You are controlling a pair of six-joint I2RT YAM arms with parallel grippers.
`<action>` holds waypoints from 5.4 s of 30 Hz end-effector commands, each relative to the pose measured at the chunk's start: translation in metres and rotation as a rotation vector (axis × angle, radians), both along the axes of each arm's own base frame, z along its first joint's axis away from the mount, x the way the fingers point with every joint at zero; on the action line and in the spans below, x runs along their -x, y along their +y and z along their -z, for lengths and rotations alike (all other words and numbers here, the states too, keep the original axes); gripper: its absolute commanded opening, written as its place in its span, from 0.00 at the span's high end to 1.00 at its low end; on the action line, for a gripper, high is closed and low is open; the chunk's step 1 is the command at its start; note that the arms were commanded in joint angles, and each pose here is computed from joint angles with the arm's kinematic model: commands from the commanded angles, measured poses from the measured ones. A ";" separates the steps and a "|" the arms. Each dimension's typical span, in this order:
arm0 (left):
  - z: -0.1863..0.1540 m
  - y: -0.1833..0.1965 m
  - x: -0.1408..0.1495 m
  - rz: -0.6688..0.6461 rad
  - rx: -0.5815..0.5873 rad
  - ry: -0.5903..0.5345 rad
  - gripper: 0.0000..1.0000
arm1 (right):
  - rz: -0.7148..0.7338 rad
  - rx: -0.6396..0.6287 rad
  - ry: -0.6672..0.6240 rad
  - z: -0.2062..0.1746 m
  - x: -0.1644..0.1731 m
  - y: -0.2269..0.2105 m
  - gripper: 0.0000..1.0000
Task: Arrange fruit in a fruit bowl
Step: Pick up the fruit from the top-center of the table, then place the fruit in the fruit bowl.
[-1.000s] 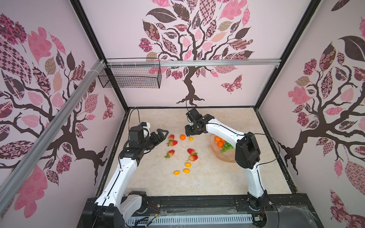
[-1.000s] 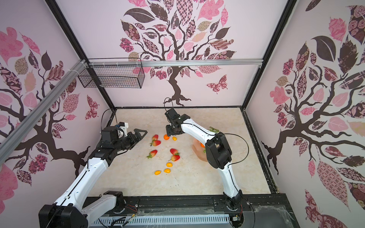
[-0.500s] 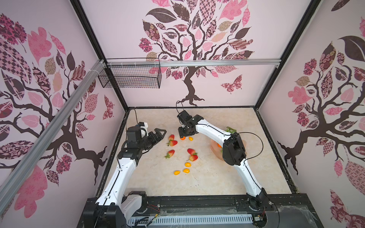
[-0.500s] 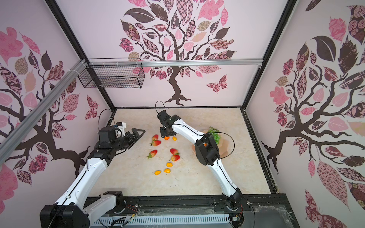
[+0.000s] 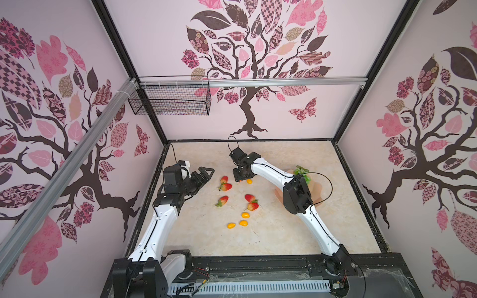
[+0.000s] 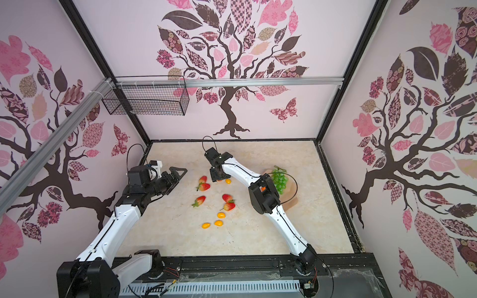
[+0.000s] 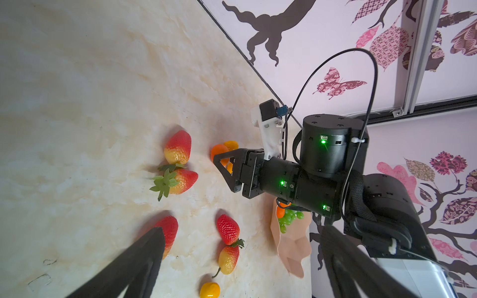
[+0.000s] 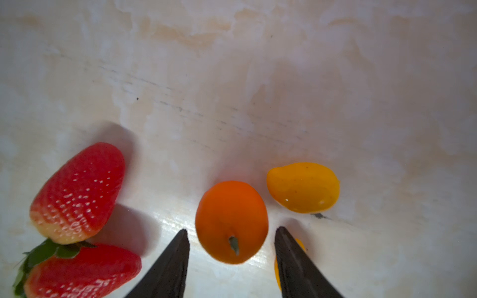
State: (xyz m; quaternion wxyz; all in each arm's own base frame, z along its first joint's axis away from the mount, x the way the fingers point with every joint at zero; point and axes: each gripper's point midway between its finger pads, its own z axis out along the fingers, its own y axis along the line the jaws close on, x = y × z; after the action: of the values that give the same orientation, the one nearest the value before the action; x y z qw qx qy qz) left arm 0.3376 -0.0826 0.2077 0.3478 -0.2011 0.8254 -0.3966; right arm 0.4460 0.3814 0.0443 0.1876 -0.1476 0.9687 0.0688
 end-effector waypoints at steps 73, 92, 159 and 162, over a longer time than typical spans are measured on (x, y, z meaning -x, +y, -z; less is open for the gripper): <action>0.019 -0.143 0.044 0.323 -0.104 -0.061 0.02 | 0.187 -0.144 -0.122 -0.116 0.087 -0.158 0.52; 0.025 -0.241 0.057 0.516 -0.140 -0.074 0.02 | 0.290 -0.099 -0.053 -0.070 0.116 -0.224 0.52; -0.006 -0.132 0.059 0.297 -0.249 -0.115 0.02 | 0.005 -0.175 -0.120 -0.105 0.134 -0.150 0.42; -0.003 -0.122 0.063 0.280 -0.238 -0.101 0.02 | -0.094 -0.178 -0.114 -0.103 0.143 -0.126 0.42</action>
State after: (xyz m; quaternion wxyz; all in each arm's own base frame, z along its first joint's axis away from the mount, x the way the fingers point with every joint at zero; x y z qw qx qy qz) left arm 0.2837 -0.2126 0.2276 0.3705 -0.0184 0.8567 -0.3584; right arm 0.3044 0.2334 0.1425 0.2509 -0.1319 0.9487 0.1402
